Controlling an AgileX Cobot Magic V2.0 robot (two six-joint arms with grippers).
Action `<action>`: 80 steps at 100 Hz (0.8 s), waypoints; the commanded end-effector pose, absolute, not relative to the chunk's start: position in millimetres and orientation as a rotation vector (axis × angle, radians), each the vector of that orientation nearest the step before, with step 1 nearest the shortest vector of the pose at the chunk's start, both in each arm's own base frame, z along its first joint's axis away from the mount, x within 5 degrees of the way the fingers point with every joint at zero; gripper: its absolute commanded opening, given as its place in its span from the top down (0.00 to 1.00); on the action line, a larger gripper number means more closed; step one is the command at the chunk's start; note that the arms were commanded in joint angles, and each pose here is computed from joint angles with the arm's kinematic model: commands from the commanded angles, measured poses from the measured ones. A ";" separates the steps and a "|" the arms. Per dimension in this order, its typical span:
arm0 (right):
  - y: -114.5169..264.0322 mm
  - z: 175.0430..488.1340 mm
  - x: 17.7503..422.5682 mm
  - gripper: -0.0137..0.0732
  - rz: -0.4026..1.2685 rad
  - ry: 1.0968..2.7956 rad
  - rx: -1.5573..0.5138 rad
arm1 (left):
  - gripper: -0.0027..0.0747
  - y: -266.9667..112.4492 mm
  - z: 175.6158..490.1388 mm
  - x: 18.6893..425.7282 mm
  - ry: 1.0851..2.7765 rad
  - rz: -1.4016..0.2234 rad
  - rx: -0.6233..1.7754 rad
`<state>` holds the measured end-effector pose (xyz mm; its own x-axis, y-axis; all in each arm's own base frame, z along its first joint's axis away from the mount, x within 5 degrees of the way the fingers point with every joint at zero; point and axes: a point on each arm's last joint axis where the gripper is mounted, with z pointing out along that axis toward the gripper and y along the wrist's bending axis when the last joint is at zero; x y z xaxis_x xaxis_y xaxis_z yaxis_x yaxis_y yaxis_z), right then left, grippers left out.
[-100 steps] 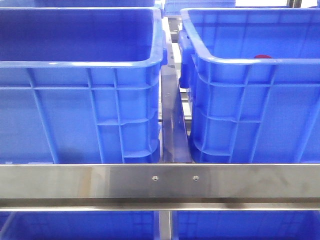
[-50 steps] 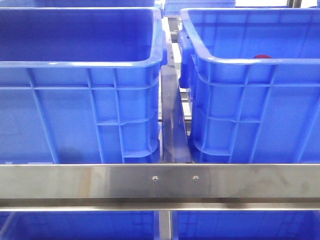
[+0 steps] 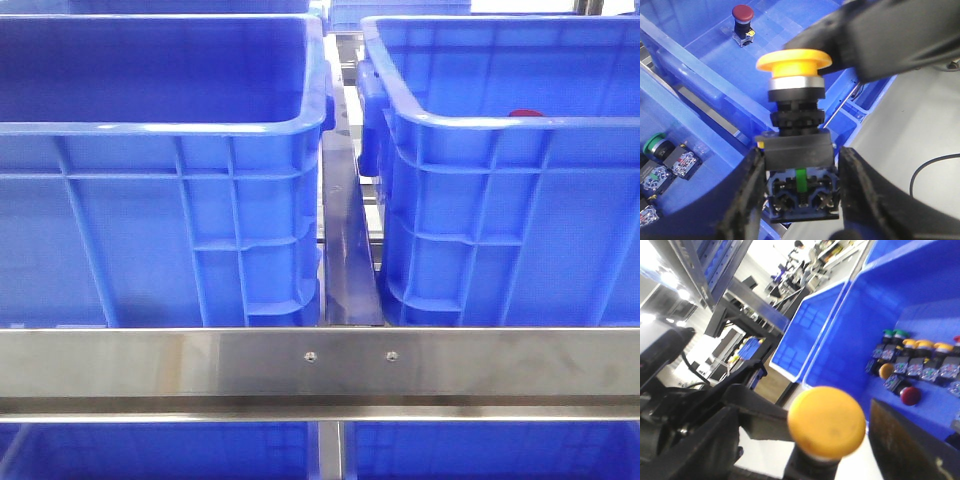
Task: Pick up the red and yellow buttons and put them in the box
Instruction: 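Lift the yellow button and grasp its head with the right gripper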
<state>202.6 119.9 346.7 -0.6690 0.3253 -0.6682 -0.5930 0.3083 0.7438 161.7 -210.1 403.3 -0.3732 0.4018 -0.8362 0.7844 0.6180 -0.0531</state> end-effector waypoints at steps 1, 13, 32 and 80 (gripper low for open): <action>122.0 370.6 206.1 0.20 1.620 1.648 -0.210 | 0.94 -206.2 426.2 155.6 1.887 -0.644 0.879; 125.1 370.3 210.8 0.28 1.656 1.646 -0.236 | 0.94 -206.2 426.2 155.6 1.887 -0.644 0.879; 125.5 369.3 211.7 0.58 1.661 1.649 -0.237 | 0.94 -206.1 425.9 155.5 1.891 -0.643 0.881; 125.3 369.0 212.4 0.67 1.606 1.628 -0.278 | 0.21 -204.8 422.3 154.2 1.931 -0.628 0.901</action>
